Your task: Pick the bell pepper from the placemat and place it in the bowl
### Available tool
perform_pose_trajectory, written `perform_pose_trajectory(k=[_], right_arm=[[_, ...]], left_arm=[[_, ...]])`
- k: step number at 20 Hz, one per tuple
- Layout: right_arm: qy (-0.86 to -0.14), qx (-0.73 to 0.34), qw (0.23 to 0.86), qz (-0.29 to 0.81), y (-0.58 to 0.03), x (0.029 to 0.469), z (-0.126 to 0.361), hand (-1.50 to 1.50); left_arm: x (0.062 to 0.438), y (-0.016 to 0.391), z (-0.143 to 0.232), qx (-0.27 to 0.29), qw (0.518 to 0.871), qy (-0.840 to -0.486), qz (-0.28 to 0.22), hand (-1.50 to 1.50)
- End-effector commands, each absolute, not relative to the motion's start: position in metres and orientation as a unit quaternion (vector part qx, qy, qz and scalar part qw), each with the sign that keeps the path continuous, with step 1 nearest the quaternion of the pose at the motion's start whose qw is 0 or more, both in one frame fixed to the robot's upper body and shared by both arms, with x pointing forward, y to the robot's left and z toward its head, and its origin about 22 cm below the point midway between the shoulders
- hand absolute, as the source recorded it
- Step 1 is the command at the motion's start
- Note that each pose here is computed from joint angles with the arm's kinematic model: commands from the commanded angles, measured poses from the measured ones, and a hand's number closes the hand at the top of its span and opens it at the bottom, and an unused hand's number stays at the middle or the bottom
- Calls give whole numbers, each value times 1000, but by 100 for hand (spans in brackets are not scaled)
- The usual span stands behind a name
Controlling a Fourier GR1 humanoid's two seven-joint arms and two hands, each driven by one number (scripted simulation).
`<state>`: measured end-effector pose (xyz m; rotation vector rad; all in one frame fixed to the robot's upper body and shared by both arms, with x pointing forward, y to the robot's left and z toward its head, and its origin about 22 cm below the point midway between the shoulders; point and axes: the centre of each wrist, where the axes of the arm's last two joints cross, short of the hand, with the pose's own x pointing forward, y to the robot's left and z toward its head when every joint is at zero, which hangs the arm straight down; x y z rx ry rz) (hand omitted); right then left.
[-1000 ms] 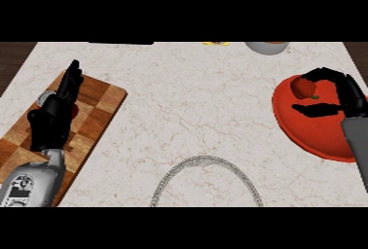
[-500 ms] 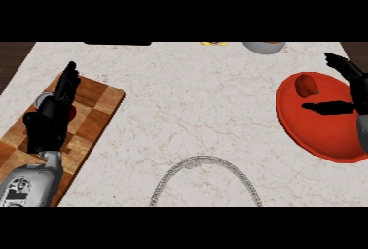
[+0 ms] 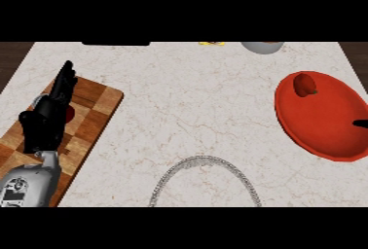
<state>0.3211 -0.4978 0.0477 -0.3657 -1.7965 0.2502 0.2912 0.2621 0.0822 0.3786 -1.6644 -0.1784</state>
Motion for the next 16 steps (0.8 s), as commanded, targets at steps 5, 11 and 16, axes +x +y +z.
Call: perform_pose_trajectory(k=[5,11,16], right_arm=[[-795,-74,593,104,-539,270,40,-150],[-795,-56,591,121,-551,252,40,-150],[-798,-57,588,120,-554,237,30,-150]], left_arm=[[300,269,89,165,654,-734,-75,0],[291,270,74,162,660,-730,-70,0],[289,261,84,162,659,-730,-75,0]])
